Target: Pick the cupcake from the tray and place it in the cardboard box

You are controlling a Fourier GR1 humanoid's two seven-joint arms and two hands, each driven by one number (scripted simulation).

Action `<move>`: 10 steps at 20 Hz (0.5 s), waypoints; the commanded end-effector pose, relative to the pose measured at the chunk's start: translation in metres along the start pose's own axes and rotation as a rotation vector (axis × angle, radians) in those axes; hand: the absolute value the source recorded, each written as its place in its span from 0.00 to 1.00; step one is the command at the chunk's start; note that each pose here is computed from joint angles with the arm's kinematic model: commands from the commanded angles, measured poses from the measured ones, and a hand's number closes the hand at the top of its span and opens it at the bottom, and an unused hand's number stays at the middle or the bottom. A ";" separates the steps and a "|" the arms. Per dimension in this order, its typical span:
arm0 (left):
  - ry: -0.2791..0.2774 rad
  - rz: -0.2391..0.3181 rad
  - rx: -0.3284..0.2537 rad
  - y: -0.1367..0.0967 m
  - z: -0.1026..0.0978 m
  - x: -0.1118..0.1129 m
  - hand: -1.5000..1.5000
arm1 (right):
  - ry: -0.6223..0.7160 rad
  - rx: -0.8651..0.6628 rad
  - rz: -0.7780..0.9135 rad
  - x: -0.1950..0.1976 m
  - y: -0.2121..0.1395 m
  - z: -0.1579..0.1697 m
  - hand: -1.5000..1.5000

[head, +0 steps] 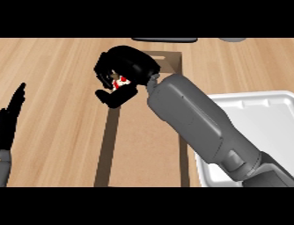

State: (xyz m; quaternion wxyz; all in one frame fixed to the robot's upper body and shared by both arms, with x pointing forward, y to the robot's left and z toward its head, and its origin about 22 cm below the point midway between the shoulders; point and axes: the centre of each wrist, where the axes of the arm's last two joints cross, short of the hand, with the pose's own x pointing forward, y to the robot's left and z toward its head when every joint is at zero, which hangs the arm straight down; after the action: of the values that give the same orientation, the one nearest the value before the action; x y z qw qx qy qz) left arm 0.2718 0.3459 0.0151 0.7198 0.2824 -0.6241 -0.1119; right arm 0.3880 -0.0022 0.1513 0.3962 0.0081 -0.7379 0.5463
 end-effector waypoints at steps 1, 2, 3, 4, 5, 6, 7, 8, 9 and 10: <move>-0.015 0.005 -0.012 0.001 -0.014 0.008 0.50 | 0.114 0.034 -0.081 -0.012 0.022 -0.001 0.00; -0.025 0.000 -0.019 -0.008 -0.002 0.004 0.50 | 0.151 0.041 -0.069 -0.006 0.018 -0.008 0.00; -0.014 0.012 -0.006 0.004 -0.016 0.011 0.50 | 0.125 0.048 -0.093 -0.013 0.031 -0.002 0.00; -0.013 0.014 -0.002 0.000 -0.010 0.001 0.50 | 0.132 0.068 -0.093 -0.028 0.043 0.005 0.00; -0.029 0.000 -0.026 -0.001 -0.008 0.011 0.50 | 0.125 0.053 -0.104 -0.010 0.030 -0.007 0.00; -0.020 -0.006 -0.005 0.005 -0.002 0.001 0.50 | 0.109 0.056 -0.138 -0.010 0.044 -0.001 0.00; -0.014 -0.001 -0.004 -0.009 -0.007 0.007 0.50 | 0.084 0.039 -0.135 -0.021 0.028 -0.005 0.00; -0.022 0.006 -0.011 0.003 0.008 0.005 0.50 | 0.057 0.030 -0.150 -0.020 0.039 -0.001 0.00; -0.029 0.002 -0.006 0.007 -0.005 0.005 0.50 | 0.051 -0.004 -0.162 -0.012 0.034 -0.007 0.00; -0.008 0.005 -0.011 -0.005 -0.012 0.005 0.50 | 0.032 -0.009 -0.155 -0.011 0.037 -0.007 0.00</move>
State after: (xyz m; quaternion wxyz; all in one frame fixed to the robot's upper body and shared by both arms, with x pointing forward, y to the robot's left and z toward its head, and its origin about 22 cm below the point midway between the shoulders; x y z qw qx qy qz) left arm 0.2780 0.3449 0.0187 0.7158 0.2776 -0.6302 -0.1159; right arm 0.3849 0.0090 0.1181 0.4540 0.0424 -0.7162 0.5283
